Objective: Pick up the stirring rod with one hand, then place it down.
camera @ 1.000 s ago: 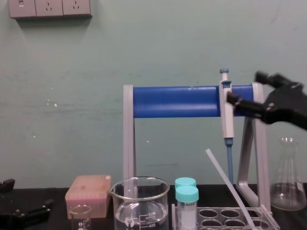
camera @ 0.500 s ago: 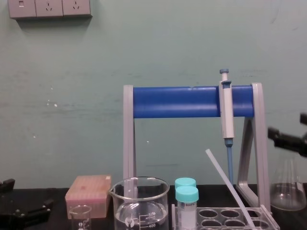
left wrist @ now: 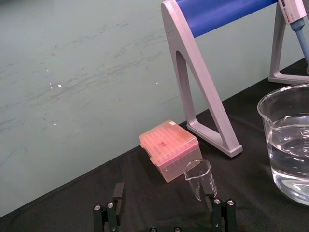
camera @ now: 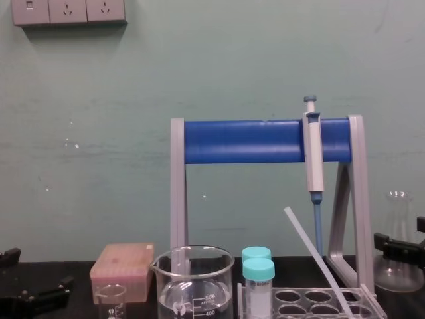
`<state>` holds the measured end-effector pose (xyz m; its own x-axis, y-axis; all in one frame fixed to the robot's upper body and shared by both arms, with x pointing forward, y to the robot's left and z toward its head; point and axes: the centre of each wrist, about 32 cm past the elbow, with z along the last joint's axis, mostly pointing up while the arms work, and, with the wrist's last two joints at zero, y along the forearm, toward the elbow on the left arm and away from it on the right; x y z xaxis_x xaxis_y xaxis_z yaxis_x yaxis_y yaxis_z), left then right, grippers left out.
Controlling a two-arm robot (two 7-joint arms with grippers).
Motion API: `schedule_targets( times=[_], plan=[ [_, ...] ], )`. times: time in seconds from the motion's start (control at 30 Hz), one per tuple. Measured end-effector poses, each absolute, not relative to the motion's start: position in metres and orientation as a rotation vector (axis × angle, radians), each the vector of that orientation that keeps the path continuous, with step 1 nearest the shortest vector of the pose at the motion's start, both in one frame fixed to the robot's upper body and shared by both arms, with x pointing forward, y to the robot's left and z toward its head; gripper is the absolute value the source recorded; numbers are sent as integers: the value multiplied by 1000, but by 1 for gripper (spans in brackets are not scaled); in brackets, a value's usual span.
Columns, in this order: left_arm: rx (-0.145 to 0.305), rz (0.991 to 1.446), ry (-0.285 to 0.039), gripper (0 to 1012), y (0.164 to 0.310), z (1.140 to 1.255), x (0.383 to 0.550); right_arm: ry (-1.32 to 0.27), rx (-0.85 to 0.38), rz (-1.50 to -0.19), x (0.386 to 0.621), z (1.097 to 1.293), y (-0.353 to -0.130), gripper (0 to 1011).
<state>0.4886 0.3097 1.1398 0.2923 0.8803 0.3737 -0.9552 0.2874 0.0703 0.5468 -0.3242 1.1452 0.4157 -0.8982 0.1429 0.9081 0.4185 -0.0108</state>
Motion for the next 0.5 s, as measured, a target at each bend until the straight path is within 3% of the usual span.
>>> schedule_targets(
  times=[0.5],
  plan=[
    [304,1248,-285,1000,310,1140,489,-131,-85,-1138,546,1147,-324,1003]
  ],
)
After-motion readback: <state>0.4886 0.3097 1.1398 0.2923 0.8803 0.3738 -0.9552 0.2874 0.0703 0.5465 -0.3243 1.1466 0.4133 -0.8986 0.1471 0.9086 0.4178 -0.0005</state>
